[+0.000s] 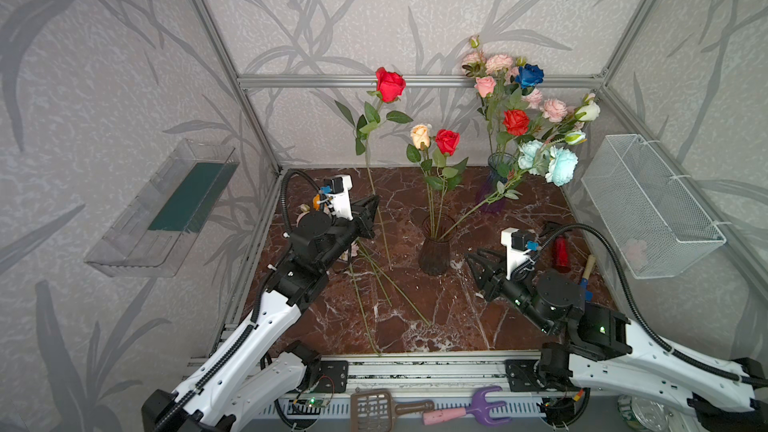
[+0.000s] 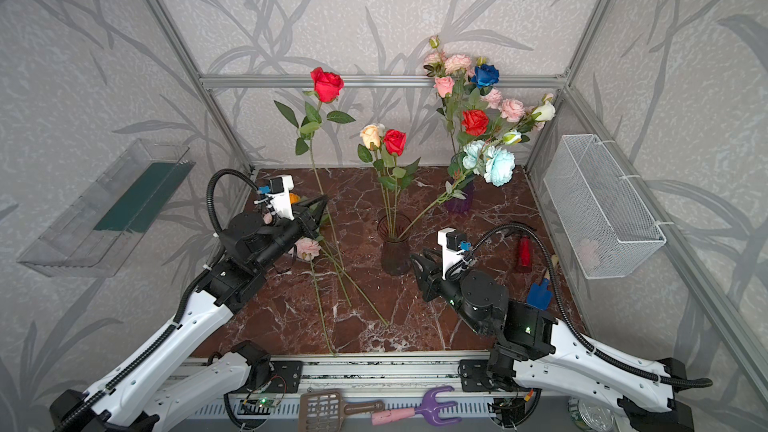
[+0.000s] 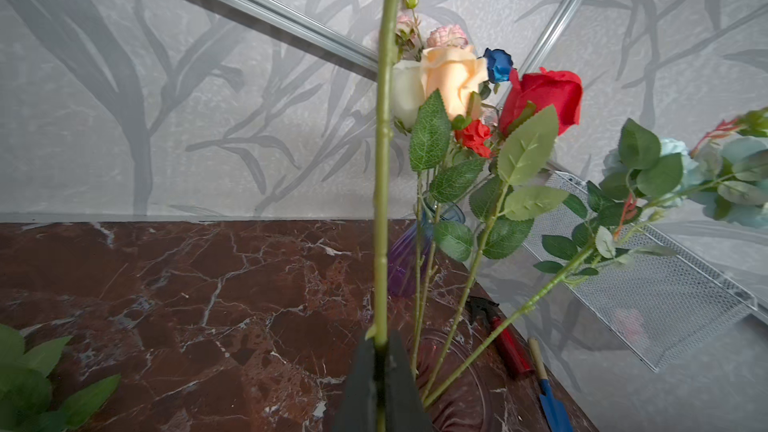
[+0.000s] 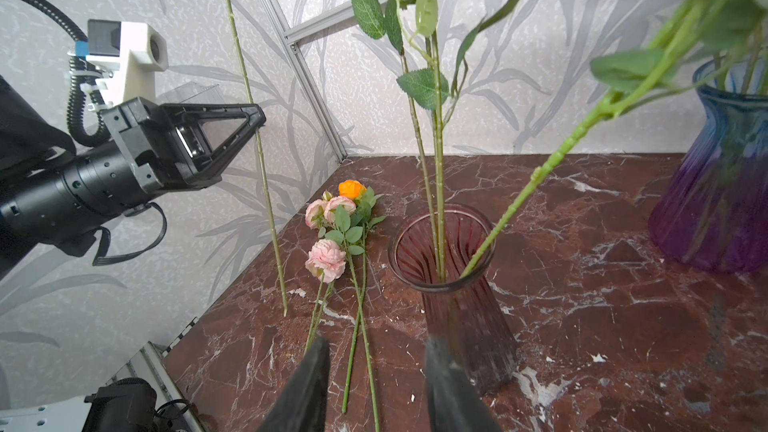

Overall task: Arrange the flowers into the vase
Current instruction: 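Lift the red rose upright with the left gripper while the right gripper approaches, then grasp the red rose stem with the right gripper above the left gripper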

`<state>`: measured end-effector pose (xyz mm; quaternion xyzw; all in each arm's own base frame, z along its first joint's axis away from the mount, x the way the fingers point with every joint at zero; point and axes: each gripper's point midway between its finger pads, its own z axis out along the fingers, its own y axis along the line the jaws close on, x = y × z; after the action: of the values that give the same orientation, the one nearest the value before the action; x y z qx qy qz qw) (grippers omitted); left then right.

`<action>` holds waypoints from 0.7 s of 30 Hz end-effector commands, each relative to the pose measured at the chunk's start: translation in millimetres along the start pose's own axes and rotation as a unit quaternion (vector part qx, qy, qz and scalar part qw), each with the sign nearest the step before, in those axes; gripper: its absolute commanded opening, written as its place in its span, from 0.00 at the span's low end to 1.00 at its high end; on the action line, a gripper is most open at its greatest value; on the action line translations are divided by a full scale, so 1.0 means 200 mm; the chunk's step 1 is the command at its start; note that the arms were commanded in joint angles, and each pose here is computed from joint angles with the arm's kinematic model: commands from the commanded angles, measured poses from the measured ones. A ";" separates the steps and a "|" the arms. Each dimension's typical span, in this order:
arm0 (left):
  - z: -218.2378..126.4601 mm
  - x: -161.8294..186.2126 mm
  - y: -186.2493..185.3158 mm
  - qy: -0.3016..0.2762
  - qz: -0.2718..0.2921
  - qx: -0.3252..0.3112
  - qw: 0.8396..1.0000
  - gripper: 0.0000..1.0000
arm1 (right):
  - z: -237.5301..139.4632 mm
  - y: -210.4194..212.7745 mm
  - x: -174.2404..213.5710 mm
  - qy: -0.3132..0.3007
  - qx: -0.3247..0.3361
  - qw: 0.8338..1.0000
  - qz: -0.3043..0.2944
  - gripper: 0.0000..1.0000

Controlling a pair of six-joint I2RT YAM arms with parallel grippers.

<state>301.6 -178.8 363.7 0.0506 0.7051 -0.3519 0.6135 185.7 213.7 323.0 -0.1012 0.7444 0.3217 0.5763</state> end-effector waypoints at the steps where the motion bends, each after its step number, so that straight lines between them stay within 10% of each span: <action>1: -0.06 -0.10 -0.17 -0.033 0.002 0.076 0.997 0.00 | -0.01 0.04 -0.15 -0.033 0.001 0.999 -0.021 0.41; 21: -0.02 0.06 -0.41 0.026 -0.017 0.207 0.978 0.00 | 0.13 0.57 -0.51 -0.064 -0.144 0.983 -0.095 0.49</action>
<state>265.6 -235.5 376.9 0.1495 0.6567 -0.4746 0.5667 188.7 277.9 423.5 -0.2025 0.6748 0.3443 0.6206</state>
